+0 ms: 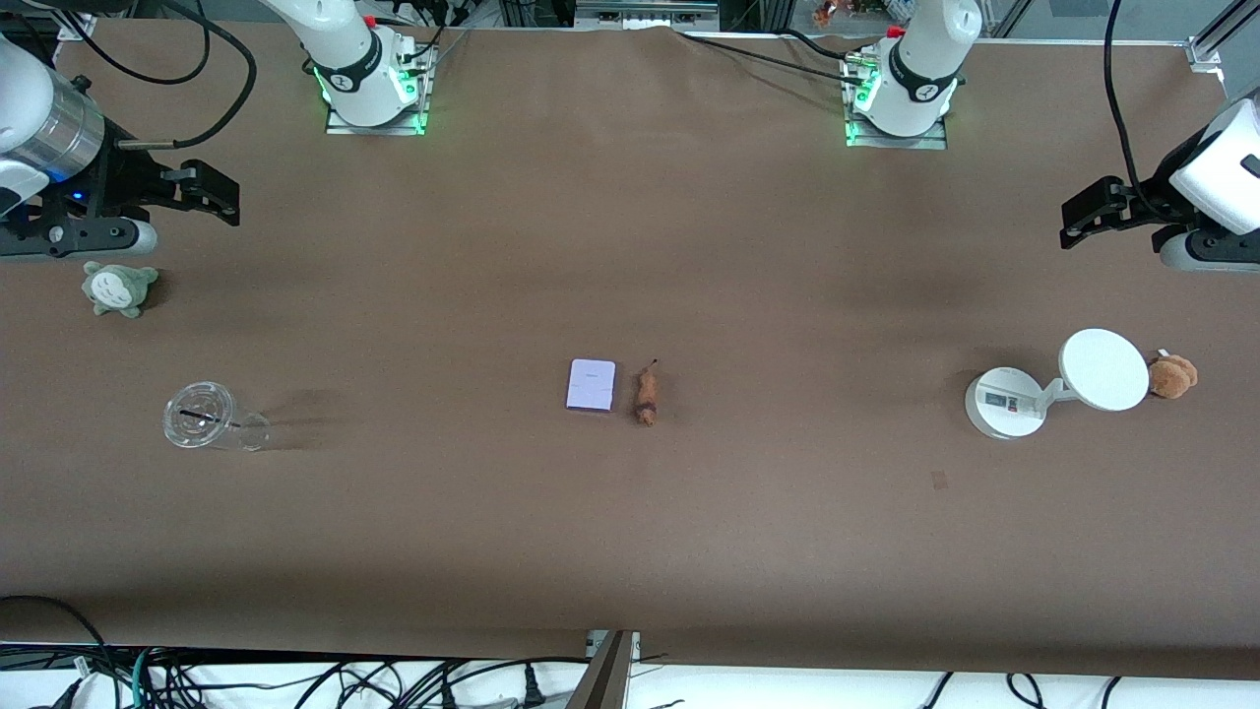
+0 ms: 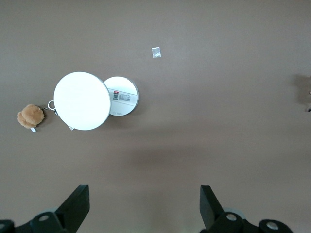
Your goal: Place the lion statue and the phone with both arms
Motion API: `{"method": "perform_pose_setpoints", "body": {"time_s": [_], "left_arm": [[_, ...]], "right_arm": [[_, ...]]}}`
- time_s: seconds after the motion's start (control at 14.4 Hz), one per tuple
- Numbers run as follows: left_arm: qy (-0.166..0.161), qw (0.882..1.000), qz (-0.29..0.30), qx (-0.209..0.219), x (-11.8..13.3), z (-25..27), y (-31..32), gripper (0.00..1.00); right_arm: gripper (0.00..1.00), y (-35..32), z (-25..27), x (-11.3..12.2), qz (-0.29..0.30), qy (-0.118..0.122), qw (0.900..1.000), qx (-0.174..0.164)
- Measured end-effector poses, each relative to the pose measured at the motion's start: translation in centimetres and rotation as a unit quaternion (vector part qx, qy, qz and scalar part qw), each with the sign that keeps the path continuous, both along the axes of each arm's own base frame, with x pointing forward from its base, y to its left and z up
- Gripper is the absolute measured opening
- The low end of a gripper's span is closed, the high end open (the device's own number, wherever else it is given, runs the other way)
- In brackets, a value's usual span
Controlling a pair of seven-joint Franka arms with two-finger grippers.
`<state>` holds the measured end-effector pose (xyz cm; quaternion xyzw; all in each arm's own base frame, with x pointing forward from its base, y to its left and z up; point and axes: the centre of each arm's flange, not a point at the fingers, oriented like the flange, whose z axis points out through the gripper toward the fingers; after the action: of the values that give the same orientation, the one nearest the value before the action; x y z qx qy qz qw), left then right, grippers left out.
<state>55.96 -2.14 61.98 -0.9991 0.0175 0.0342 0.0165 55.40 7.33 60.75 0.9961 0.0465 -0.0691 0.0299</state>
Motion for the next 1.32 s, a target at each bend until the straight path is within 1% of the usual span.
{"method": "perform_pose_setpoints", "body": {"time_s": [0.28, 0.42, 0.49, 0.56, 0.77, 0.84, 0.91, 0.98, 1.11, 1.25, 1.32], "left_arm": [[-0.002, 1.0, 0.016, 0.001, 0.1, -0.1, -0.8, 1.0], [0.001, 1.0, 0.019, 0.001, 0.4, -0.6, -1.3, 1.0], [0.007, 1.0, 0.019, 0.002, 0.8, -1.3, -1.5, 1.0], [0.019, 1.0, 0.019, 0.004, 1.3, -2.6, -1.7, 1.0], [0.075, 0.997, 0.021, 0.01, 3.6, -8.8, -1.6, 1.0], [0.087, 0.996, 0.015, 0.008, 4.1, -10.2, -1.6, 1.0], [0.093, 0.996, 0.011, -0.005, 4.3, -10.7, -1.9, 1.0], [0.096, 0.995, 0.017, -0.032, 4.3, -10.8, -2.4, 1.0], [0.096, 0.991, 0.044, -0.077, 4.5, -10.8, -3.1, 1.0], [0.09, 0.989, 0.083, -0.089, 5.6, -12.3, -4.6, 1.0], [0.092, 0.986, 0.098, -0.094, 6.1, -13.5, -6.1, 1.0]], "right_arm": [[1.0, 0.1, -1.2, 0.5, 0.0, 0.01, 1.0, -0.001], [1.0, 0.2, -3.1, 1.4, 0.001, 0.027, 1.0, -0.003], [1.0, 0.3, -3.9, 1.8, 0.001, 0.034, 0.999, -0.004], [1.0, 0.3, -4.6, 2.0, 0.001, 0.039, 0.999, -0.004], [1.0, 0.3, -5.1, 2.2, 0.001, 0.043, 0.999, -0.005], [1.0, 0.3, -5.3, 2.3, 0.001, 0.045, 0.999, -0.005], [1.0, 0.3, -5.5, 2.4, 0.001, 0.047, 0.999, -0.006], [1.0, 0.3, -5.7, 2.5, 0.001, 0.048, 0.999, -0.006], [1.0, 0.3, -5.8, 2.5, 0.001, 0.049, 0.999, -0.006], [1.0, 0.3, -5.8, 2.5, 0.001, 0.049, 0.999, -0.006], [1.0, 0.3, -5.9, 2.6, 0.001, 0.05, 0.999, -0.006]]}}
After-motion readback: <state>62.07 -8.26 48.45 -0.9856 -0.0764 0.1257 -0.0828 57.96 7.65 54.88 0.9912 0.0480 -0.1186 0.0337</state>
